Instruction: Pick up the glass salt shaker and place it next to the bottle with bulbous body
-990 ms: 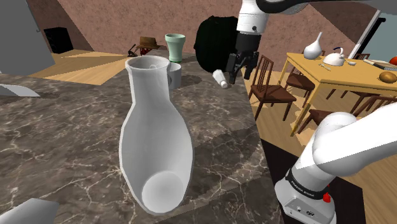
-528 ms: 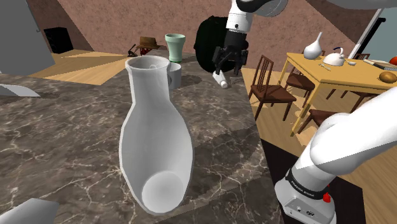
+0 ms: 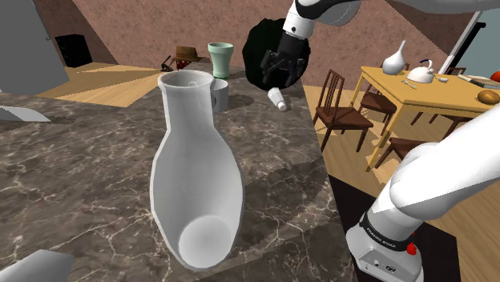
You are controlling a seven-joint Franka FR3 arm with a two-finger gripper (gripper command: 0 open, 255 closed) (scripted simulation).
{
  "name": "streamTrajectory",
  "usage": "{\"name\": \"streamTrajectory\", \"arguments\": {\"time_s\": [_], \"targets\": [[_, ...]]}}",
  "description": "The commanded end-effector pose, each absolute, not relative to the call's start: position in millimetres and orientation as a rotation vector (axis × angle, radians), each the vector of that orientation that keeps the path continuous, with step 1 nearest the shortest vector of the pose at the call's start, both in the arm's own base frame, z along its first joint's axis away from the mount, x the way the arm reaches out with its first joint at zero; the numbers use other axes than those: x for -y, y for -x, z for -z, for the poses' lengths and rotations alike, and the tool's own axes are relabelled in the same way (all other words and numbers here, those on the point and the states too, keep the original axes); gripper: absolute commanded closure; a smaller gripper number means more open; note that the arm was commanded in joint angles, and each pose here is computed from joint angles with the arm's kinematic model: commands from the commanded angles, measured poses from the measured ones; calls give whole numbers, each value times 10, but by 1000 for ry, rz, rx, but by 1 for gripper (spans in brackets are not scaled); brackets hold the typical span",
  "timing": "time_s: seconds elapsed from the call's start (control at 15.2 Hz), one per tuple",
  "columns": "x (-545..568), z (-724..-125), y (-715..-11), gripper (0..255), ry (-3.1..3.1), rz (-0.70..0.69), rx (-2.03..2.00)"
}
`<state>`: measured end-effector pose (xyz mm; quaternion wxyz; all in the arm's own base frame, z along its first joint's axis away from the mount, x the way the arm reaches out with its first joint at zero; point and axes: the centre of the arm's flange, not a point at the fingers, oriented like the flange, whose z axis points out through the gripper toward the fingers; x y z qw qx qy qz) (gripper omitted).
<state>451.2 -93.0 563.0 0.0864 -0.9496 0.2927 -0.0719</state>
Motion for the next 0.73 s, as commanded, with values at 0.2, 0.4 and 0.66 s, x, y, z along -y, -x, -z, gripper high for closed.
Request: {"name": "streamTrajectory", "arguments": {"time_s": [0.2,0.4,0.66], "targets": [[889,-5134,-4477,0,2847,-46,-876],[889,-5134,-4477,0,2847,-46,-876],[985,-5181,-4461,255,2843,-48,-872]]}}
